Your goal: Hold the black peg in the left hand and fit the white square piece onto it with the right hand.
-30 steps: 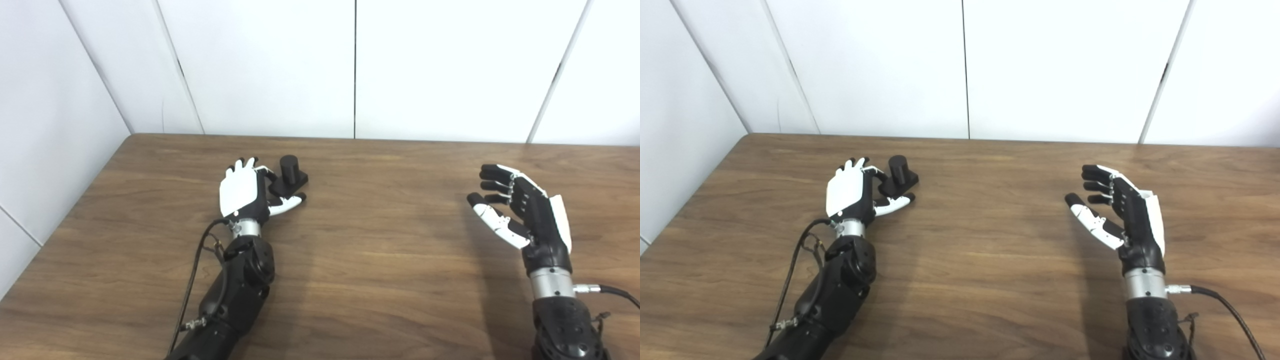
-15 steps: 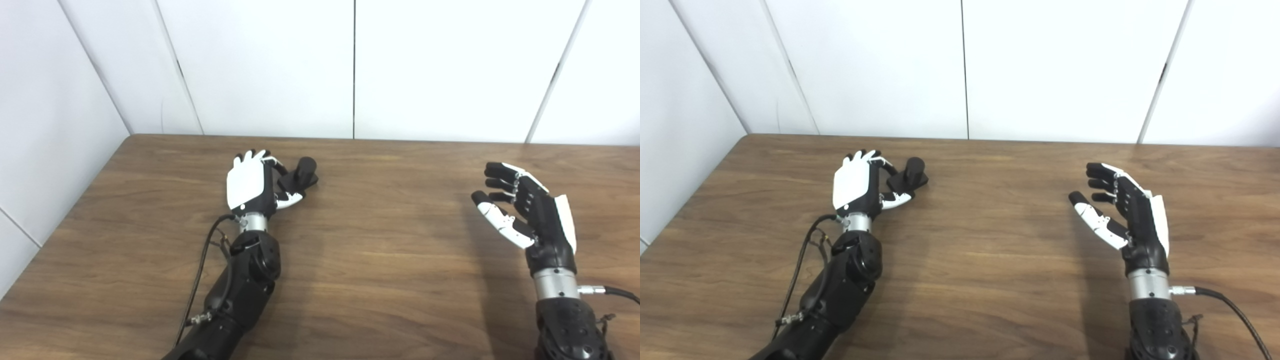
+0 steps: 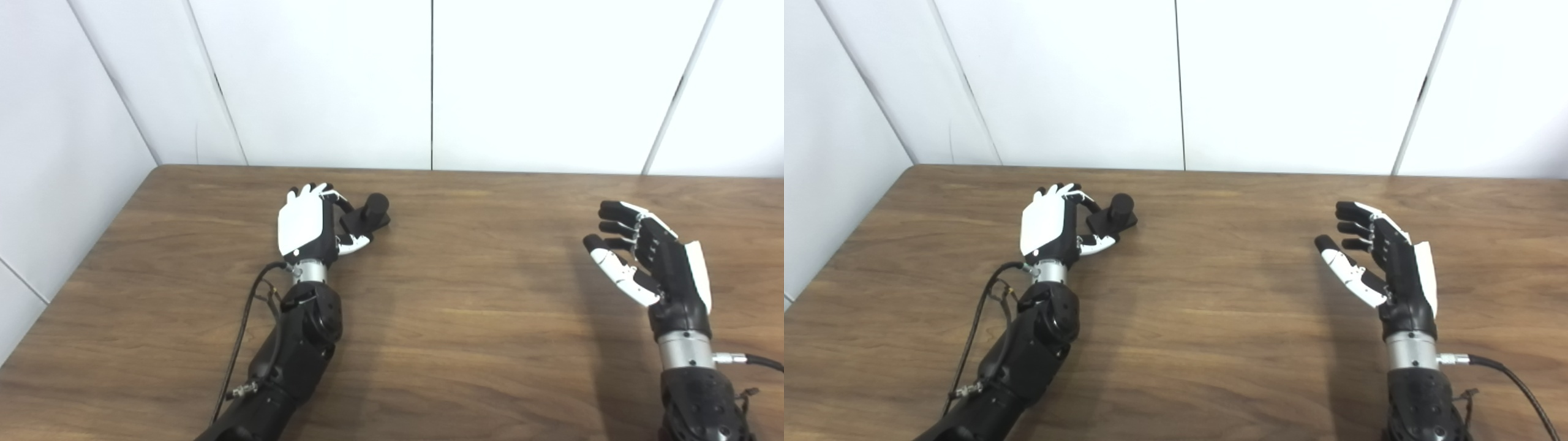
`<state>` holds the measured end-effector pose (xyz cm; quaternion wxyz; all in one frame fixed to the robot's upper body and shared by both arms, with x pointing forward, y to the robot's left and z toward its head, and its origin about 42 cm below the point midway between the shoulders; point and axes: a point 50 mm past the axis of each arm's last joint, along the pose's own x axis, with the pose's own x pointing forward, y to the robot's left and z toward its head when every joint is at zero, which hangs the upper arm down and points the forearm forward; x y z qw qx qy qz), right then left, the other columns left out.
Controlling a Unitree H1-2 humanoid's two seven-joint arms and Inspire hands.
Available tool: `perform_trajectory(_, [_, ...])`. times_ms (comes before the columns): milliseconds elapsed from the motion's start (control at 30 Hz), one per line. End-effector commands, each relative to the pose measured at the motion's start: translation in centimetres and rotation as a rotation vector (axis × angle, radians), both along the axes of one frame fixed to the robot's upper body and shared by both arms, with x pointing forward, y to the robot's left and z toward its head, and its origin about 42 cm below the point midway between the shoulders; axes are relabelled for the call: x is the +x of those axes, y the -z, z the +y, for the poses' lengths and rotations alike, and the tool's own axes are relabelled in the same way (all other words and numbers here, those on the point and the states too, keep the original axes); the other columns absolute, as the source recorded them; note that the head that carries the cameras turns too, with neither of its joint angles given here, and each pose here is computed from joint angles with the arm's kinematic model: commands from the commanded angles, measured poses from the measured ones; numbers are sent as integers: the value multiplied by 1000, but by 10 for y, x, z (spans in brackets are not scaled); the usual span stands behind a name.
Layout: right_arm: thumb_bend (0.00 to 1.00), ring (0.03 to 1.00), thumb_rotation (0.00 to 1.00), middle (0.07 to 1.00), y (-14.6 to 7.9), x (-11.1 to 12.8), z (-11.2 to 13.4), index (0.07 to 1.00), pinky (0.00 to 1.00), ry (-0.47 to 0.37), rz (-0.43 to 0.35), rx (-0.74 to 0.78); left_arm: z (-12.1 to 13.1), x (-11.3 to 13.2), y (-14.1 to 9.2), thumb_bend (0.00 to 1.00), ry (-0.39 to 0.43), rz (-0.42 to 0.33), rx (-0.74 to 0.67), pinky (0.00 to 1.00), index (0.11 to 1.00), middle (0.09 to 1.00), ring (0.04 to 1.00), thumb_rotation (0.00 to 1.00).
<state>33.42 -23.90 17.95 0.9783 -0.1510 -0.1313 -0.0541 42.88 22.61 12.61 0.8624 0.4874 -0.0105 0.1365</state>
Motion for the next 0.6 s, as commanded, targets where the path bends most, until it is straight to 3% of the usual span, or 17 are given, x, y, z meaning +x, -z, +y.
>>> perform_trajectory(0, [522, 723, 407, 741, -21, 6, 2, 717, 651, -7, -89, 3, 2, -8, 12, 516, 71, 70, 6, 973, 485, 861, 930, 85])
perform_trajectory(567, [513, 744, 404, 752, -21, 7, 6, 729, 670, -8, -77, 4, -38, -33, -15, 514, 446, 100, -136, 999, 488, 908, 984, 94])
